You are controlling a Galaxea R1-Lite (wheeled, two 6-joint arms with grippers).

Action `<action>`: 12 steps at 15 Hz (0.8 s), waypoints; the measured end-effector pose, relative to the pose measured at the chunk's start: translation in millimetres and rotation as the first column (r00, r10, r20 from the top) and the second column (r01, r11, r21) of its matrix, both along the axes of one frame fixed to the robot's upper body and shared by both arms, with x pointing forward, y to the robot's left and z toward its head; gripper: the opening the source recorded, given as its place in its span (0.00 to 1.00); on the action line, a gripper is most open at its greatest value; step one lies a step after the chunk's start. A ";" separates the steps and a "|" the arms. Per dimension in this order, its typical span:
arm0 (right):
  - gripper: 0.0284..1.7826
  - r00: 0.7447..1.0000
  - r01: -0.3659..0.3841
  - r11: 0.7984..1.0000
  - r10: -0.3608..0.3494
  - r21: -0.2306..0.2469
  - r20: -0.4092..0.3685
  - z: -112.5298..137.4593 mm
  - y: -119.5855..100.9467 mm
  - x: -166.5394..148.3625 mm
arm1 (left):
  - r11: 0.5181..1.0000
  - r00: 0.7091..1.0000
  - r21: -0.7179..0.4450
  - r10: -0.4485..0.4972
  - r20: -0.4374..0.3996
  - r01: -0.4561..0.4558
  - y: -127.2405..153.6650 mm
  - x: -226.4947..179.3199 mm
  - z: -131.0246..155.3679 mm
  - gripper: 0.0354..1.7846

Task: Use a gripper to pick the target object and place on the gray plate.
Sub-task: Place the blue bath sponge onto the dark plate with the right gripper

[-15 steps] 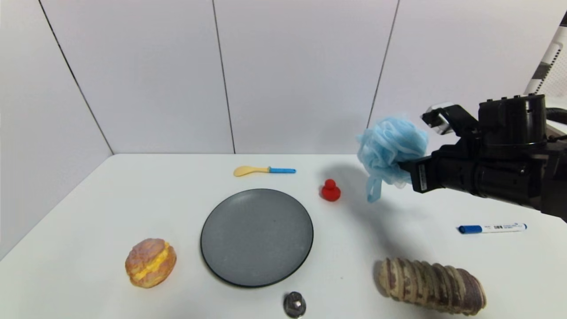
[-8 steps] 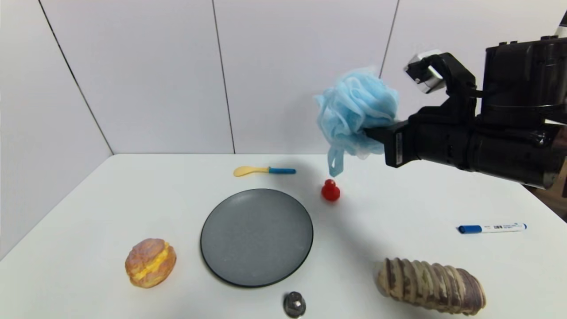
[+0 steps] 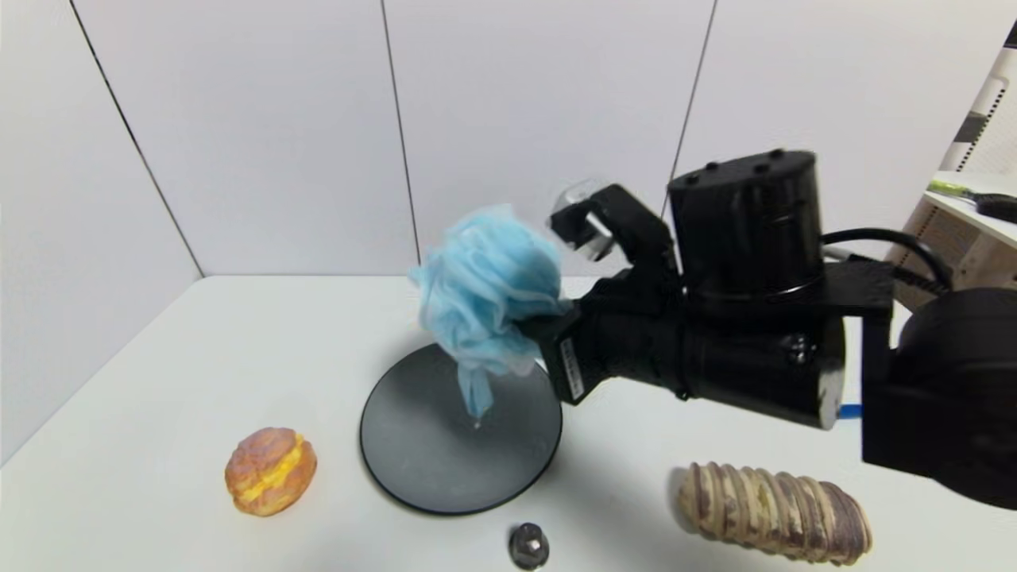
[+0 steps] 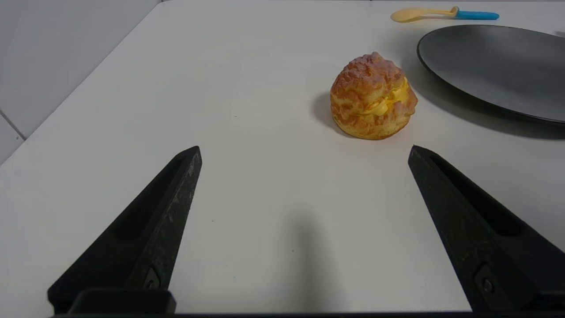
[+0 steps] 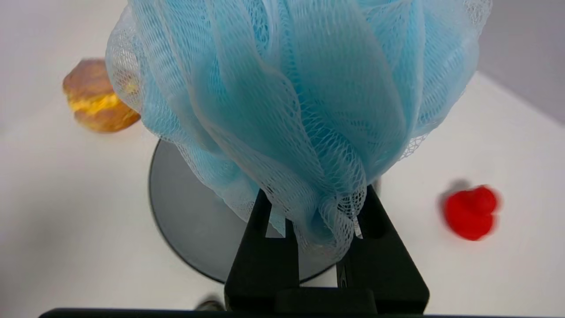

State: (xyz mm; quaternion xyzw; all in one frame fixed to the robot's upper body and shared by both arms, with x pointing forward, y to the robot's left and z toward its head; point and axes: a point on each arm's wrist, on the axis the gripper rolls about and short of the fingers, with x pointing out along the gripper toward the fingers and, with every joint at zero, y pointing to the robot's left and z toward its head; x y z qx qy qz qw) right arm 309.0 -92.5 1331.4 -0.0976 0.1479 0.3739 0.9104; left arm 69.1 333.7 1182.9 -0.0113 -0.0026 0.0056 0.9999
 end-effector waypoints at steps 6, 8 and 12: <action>0.13 0.996 -0.059 0.996 0.054 -0.073 -0.065 -49.7 41.8 8.3 | 1.000 1.000 0.000 0.000 0.000 0.000 0.0 0.0 0.0 0.94; 0.13 0.994 -0.061 0.992 0.051 -0.106 -0.092 -61.6 45.5 12.6 | 1.000 1.000 0.000 0.000 0.000 0.000 0.0 0.0 0.0 0.94; 0.13 0.992 -0.058 0.988 0.041 -0.144 -0.120 -76.9 49.7 20.3 | 1.000 1.000 0.000 0.000 0.000 0.000 0.0 0.0 0.0 0.94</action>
